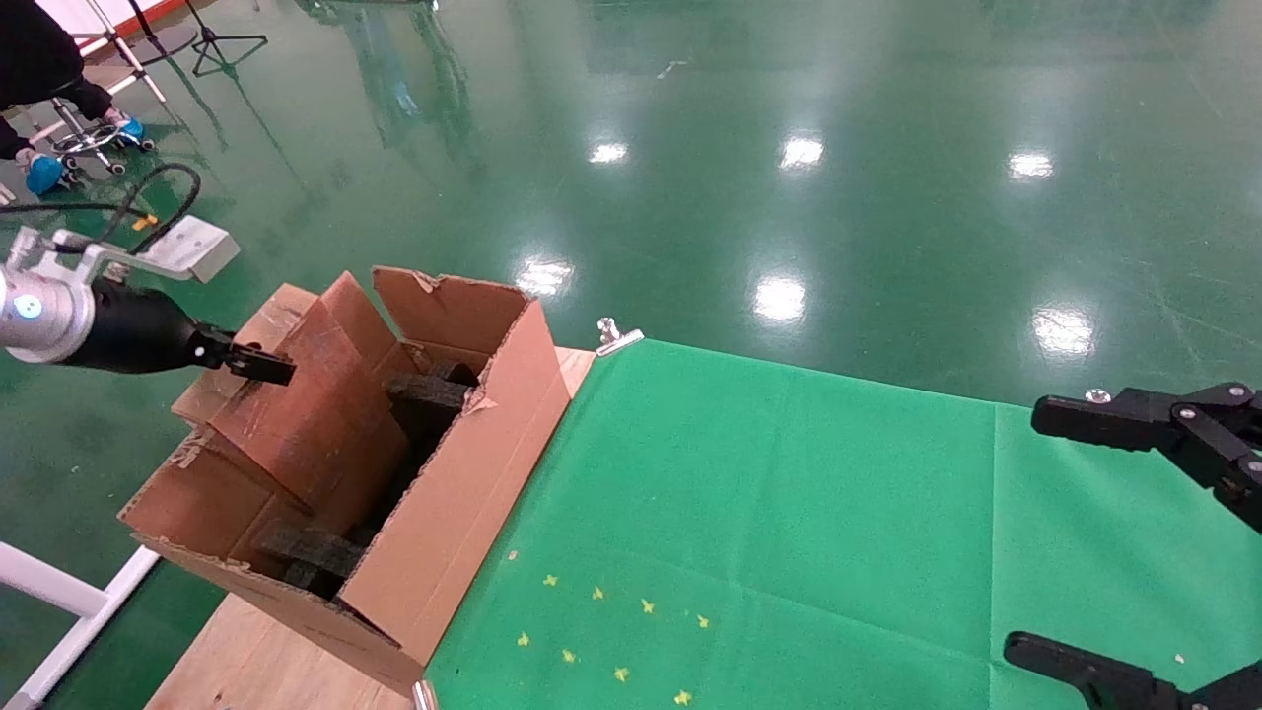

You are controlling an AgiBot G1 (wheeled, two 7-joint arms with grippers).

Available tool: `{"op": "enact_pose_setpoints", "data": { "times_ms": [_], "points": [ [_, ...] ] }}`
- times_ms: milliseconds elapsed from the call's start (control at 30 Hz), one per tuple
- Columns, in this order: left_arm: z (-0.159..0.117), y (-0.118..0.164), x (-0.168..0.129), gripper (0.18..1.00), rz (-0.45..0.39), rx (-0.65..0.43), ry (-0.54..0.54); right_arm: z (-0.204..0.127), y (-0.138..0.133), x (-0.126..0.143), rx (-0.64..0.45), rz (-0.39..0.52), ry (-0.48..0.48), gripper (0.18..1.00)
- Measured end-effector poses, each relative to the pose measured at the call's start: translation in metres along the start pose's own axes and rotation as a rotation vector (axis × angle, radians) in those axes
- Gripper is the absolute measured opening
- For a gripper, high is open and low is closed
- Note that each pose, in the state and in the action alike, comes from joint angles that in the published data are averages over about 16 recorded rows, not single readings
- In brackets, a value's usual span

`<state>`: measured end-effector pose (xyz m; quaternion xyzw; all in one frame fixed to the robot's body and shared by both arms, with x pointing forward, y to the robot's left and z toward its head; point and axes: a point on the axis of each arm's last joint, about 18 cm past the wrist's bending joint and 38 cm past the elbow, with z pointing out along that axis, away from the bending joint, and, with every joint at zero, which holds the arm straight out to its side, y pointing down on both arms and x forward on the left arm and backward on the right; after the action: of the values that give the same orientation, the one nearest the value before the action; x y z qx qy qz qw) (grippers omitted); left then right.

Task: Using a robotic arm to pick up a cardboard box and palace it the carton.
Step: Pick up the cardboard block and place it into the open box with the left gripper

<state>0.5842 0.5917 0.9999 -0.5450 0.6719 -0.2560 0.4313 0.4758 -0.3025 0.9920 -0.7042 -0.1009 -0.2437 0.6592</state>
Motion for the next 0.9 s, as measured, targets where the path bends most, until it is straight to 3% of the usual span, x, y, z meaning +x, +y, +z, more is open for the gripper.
{"op": "enact_pose_setpoints", "data": {
  "times_ms": [900],
  "points": [
    [0.07,0.039,0.026,0.359,-0.062,-0.155,-0.019,0.0,0.0,0.0,0.0,0.0,0.0,1.001]
  ]
}}
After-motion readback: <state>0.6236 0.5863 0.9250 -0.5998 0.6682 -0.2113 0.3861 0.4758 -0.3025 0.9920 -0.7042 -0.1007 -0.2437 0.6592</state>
